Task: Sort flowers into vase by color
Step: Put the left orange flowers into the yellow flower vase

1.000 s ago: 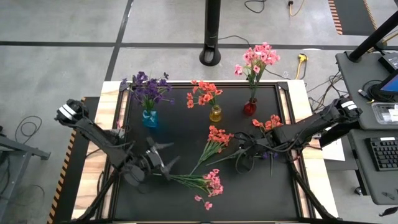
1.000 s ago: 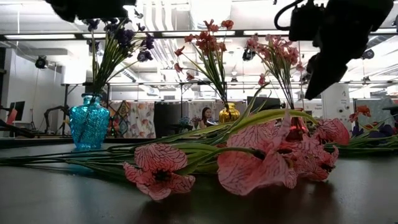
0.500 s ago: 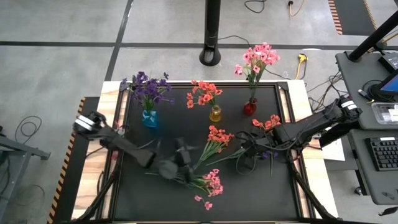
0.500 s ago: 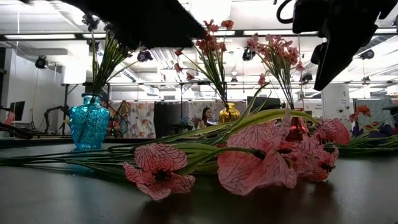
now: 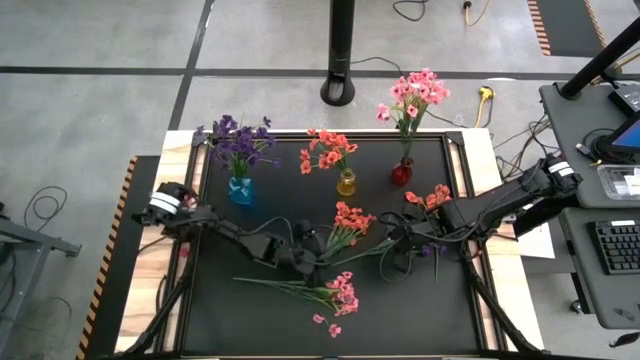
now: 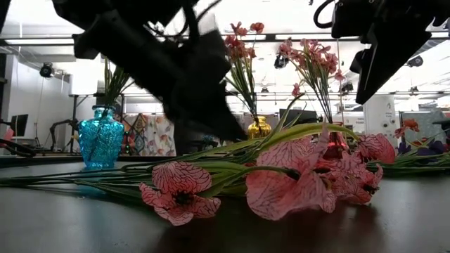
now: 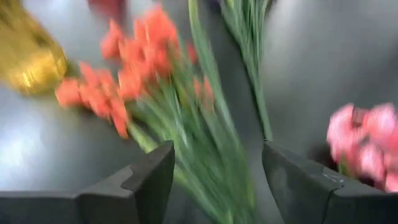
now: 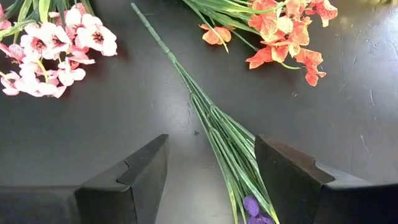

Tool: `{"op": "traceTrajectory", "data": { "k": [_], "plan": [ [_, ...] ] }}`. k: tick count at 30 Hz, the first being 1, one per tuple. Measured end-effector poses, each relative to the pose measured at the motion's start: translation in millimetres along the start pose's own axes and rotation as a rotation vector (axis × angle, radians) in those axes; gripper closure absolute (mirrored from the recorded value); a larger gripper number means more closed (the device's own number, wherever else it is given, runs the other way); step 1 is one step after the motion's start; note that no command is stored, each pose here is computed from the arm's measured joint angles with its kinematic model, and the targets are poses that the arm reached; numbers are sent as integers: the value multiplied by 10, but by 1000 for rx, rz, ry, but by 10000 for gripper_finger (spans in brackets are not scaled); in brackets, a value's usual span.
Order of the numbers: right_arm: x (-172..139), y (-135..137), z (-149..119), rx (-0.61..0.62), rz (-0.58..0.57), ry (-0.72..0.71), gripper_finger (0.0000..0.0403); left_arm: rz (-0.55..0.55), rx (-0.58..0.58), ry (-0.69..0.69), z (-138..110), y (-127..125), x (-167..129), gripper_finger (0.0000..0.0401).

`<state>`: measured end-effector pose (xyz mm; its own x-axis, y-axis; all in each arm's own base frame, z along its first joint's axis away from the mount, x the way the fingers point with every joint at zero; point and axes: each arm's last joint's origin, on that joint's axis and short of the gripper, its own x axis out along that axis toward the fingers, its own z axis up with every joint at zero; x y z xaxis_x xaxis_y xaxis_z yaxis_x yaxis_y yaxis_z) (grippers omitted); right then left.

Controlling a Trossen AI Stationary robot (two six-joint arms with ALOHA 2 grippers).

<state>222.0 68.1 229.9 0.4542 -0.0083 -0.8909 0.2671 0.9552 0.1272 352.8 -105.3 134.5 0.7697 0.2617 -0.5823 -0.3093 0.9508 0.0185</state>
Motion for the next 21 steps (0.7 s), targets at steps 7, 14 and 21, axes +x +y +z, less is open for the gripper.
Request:
{"op": "traceTrajectory", "data": {
  "k": [7, 14, 21],
  "plan": [
    [2, 0, 5, -1, -5, -8, 174, -65, -43, 105, -156, -58, 24, 199],
    [2, 3, 9, 10, -2, -14, 174, -15, -80, 127, -268, -61, 138, 226],
    [2, 3, 9, 11, -2, -14, 174, 5, -62, 135, -233, -72, 142, 316]
  ]
}}
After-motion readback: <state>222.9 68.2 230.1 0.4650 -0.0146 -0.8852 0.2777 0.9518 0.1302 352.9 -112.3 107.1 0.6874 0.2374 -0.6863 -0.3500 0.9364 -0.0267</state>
